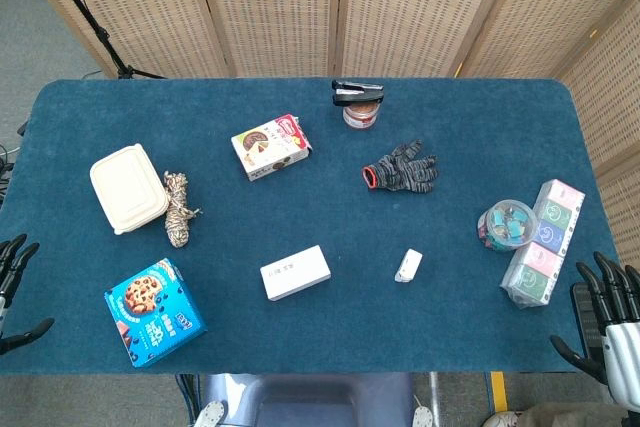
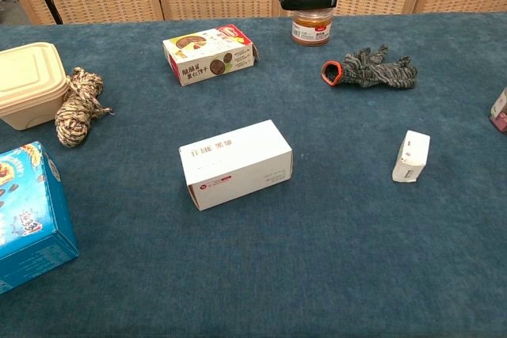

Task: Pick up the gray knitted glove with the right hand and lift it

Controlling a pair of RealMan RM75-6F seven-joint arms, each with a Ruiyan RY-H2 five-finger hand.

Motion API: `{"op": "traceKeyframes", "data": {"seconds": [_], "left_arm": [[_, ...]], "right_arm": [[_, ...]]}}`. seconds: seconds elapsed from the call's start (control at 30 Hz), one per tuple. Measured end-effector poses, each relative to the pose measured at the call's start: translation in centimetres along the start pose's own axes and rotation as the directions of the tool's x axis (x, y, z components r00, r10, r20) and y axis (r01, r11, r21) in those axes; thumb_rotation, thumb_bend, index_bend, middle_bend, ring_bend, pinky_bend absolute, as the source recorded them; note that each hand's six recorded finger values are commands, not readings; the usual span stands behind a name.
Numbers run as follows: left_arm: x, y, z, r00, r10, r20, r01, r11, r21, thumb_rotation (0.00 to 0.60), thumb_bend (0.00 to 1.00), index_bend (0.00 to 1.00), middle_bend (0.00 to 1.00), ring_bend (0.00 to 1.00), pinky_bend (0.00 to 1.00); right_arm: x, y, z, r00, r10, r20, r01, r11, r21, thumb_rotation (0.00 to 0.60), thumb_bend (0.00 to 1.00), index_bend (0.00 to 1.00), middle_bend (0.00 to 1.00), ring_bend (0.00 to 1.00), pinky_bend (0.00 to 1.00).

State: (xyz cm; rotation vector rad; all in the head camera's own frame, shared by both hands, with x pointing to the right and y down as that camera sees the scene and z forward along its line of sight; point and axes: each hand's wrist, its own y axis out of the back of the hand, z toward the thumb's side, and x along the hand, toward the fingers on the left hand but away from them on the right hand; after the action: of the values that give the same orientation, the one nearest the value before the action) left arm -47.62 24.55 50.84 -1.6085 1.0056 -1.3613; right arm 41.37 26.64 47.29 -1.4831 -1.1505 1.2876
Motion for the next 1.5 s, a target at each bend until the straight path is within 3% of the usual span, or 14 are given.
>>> {"op": "traceKeyframes", "data": {"seconds": [0.37, 0.57, 1.0, 1.3, 1.5], "left_arm": [[0.1, -0.2, 0.1, 1.000, -0.003, 0.004, 0.003, 1.000, 0.001, 0.600, 0.00, 0.00, 0.00, 0.00, 0.00], [0.2, -0.5, 0.3, 1.000, -0.023, 0.009, 0.023, 1.000, 0.007, 0.600, 0.00, 0.00, 0.00, 0.00, 0.00], [1.5, -1.3, 0.0, 0.998, -0.055, -0.027, 0.055, 0.998, 0.016, 0.600, 0.00, 0.00, 0.00, 0.00, 0.00], [2.4, -1.4, -0.4, 0.996, -0.056, -0.065, 0.057, 0.998, 0.010, 0.600, 0.00, 0.00, 0.00, 0.00, 0.00], [2.5, -1.4, -0.5, 0.995, -0.053, -0.088, 0.054, 0.999, 0.004, 0.600, 0.00, 0.00, 0.00, 0.00, 0.00]], "right_arm": [[-0.9, -0.8, -0.1, 1.000, 0.028, -0.004, -0.028, 1.000, -0.011, 0.600, 0.00, 0.00, 0.00, 0.00, 0.00], [-4.0, -2.3, 0.1, 0.996, 0.087, -0.027, -0.087, 0.996, 0.001, 0.600, 0.00, 0.00, 0.00, 0.00, 0.00], [-17.8, -6.1, 5.4, 0.956, 0.245, -0.159, -0.247, 0.969, 0.004, 0.600, 0.00, 0.00, 0.00, 0.00, 0.00], [-26.6, -10.0, 8.3, 0.932, 0.322, -0.167, -0.320, 0.947, 0.038, 0.600, 0.00, 0.00, 0.00, 0.00, 0.00], [-30.3, -13.2, 9.9, 0.911, 0.384, -0.151, -0.379, 0.923, 0.059, 0.600, 0.00, 0.00, 0.00, 0.00, 0.00]]}}
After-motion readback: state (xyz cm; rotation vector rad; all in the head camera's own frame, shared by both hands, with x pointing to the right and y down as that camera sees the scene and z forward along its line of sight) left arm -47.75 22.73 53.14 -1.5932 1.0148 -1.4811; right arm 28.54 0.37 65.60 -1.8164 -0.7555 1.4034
